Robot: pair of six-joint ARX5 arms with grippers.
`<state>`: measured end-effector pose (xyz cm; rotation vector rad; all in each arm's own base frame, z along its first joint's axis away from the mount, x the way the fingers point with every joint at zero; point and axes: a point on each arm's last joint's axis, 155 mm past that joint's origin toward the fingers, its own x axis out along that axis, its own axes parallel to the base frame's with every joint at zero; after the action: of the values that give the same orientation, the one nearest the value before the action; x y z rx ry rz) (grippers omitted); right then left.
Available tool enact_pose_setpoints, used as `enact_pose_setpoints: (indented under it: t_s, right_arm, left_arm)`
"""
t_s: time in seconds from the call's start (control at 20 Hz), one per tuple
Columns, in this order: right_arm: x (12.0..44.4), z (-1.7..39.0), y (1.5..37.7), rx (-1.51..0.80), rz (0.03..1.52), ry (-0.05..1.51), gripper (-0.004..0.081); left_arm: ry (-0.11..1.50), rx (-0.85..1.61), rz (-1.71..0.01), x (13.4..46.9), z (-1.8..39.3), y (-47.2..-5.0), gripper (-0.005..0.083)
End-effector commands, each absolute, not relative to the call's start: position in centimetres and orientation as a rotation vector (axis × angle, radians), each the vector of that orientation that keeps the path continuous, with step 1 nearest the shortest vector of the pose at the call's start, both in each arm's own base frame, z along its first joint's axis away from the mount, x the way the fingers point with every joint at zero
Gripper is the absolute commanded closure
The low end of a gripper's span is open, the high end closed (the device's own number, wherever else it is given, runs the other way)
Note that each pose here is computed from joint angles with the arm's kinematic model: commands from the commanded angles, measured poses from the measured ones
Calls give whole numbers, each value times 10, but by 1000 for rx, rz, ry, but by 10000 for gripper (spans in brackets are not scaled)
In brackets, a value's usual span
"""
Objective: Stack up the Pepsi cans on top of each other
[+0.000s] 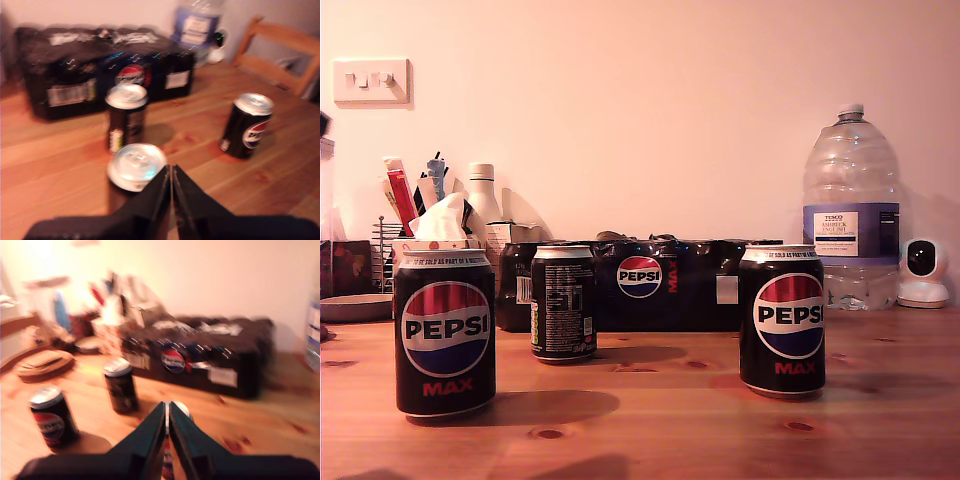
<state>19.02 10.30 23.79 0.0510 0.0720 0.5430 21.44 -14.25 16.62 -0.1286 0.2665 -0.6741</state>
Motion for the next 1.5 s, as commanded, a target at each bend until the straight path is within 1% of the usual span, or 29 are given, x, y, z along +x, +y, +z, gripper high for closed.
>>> enact_pose_setpoints:
  t_s: [0.0,0.15,0.25,0.35,0.4,0.45,0.5,0.6,0.65,0.7,0.85,1.1,1.3,1.45]
  right_arm:
    - [194,226,107,45,561,104,782]
    - [195,224,115,46,602,102,782]
    - [198,215,117,64,609,140,782]
    - [199,208,120,85,614,176,782]
    - [200,206,121,87,618,191,782]
    - [201,203,122,87,622,202,782]
    - [201,201,123,87,625,213,782]
    - [202,197,126,88,633,237,782]
    - [203,194,127,88,638,247,782]
    - [203,192,129,87,643,258,782]
    - [204,187,133,86,656,284,782]
    - [212,183,137,85,662,308,782]
    - [216,173,138,86,660,350,782]
    - [220,175,141,87,668,345,782]
  left_arm:
    - [269,-122,-691,210,151,-146,797]
    - [237,-114,-689,207,142,-147,797]
    - [232,-113,-697,204,138,-148,787]
    - [248,-114,-706,201,135,-150,727]
    - [267,-112,-706,200,130,-150,673]
    - [275,-112,-704,200,128,-150,599]
    - [279,-111,-700,200,127,-149,467]
    - [279,-112,-683,202,127,-147,119]
    - [278,-111,-671,204,127,-145,19]
    - [274,-105,-645,207,127,-141,-2]
    - [262,-96,-618,211,126,-137,-2]
    - [248,-80,-596,216,111,-135,-2]
    - [204,-54,-592,218,120,-134,-2]
    - [209,-47,-584,220,118,-133,-2]
